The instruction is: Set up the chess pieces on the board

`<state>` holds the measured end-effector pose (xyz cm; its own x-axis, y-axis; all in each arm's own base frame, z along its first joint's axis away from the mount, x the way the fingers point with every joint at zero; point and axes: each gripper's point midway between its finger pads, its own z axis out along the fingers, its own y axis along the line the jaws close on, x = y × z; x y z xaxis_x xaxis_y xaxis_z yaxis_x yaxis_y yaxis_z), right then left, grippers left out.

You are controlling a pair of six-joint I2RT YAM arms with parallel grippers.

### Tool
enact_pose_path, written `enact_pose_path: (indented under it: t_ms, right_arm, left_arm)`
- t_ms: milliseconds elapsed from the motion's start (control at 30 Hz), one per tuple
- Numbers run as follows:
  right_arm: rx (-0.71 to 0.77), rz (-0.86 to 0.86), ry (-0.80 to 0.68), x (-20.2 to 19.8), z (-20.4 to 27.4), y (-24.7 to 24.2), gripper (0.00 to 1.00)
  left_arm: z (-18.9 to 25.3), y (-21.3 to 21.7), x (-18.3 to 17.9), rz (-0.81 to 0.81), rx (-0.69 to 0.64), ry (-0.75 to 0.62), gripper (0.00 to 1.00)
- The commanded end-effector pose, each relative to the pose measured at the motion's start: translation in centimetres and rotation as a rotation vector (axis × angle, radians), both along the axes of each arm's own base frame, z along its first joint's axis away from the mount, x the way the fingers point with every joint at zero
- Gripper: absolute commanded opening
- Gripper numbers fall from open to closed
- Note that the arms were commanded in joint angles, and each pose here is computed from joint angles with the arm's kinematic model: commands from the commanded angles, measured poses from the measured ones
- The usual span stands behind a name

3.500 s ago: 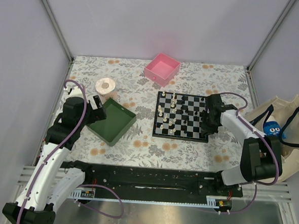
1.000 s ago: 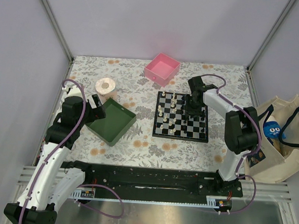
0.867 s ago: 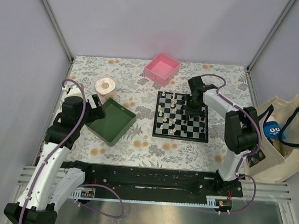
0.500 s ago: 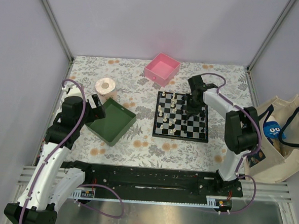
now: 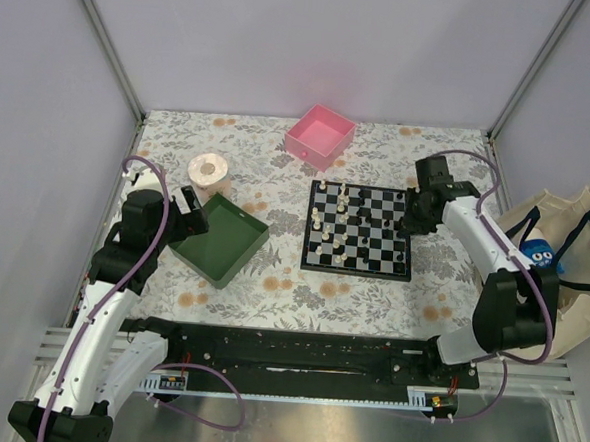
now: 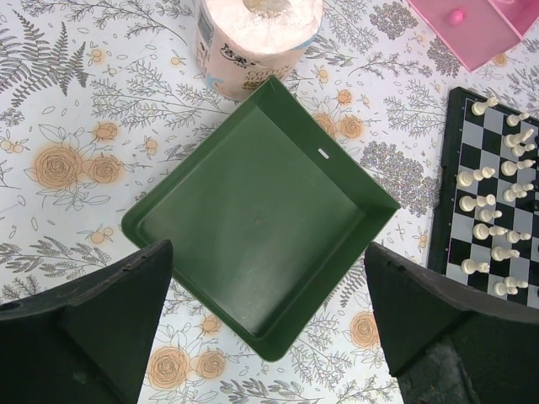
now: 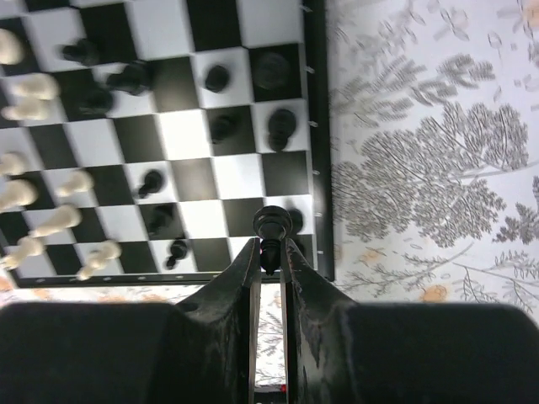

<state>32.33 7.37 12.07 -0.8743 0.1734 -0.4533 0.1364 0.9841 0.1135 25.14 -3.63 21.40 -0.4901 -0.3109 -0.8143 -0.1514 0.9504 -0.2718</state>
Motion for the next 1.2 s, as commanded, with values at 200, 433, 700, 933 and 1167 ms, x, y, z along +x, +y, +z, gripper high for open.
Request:
enact_pose_path:
  t_ms: [200,433,700,933,1167]
  right_arm:
    - [-0.013,-0.053,0.077,0.8,-4.2,-1.1,0.14]
    - [-0.018,-0.052,0.100,1.4,-5.3,-0.9,0.14]
    - [-0.020,-0.053,0.115,1.7,-6.3,-0.9,0.15]
    - [-0.024,-0.049,0.127,1.5,-6.7,-1.0,0.23]
    - [-0.021,-0.040,0.119,1.4,-5.8,-0.9,0.32]
  left_arm:
    - [0.9,-0.4,0.7,-0.022,-0.012,-0.046,0.99]
    - [0.8,-0.3,0.8,-0.020,-0.013,-0.040,0.99]
    - [0.8,-0.4,0.9,-0.022,-0.016,-0.038,0.99]
    - [0.8,-0.2,0.9,-0.019,-0.017,-0.038,0.99]
    - [0.7,-0.4,0.9,-0.025,-0.022,-0.035,0.99]
